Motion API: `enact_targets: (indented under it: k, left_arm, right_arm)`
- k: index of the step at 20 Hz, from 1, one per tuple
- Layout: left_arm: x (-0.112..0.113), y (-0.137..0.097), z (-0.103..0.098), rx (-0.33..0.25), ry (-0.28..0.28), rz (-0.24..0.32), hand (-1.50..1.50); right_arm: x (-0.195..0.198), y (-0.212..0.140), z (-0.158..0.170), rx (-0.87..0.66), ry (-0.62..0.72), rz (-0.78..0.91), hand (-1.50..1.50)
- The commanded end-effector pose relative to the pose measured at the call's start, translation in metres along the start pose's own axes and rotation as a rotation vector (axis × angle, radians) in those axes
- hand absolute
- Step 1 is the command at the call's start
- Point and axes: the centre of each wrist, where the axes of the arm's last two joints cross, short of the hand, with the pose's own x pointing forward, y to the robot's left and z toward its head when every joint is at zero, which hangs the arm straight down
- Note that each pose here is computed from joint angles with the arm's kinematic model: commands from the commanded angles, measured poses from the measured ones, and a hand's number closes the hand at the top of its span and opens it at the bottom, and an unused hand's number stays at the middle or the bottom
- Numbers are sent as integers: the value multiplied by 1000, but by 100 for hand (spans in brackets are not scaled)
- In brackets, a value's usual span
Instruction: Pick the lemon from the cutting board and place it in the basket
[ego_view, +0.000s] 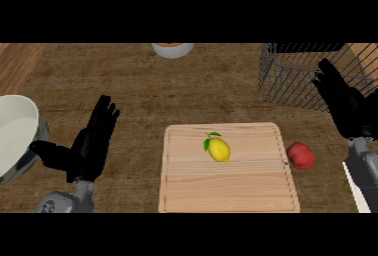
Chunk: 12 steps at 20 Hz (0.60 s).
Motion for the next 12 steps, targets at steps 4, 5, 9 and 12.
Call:
enact_targets:
  k: [4,5,9,12]
  left_arm:
    - [15,26,-16,-23,12,-218,0]
    - [19,29,-18,-41,9,-251,0]
    - [14,31,-19,-75,68,-283,0]
    - [24,50,-30,-23,86,-305,0]
  right_arm:
    - [63,98,-22,527,-351,-212,150]
    - [76,112,-22,620,-418,-247,150]
    - [125,156,7,1106,-740,116,-150]
    - [98,191,31,1276,-868,106,-150]
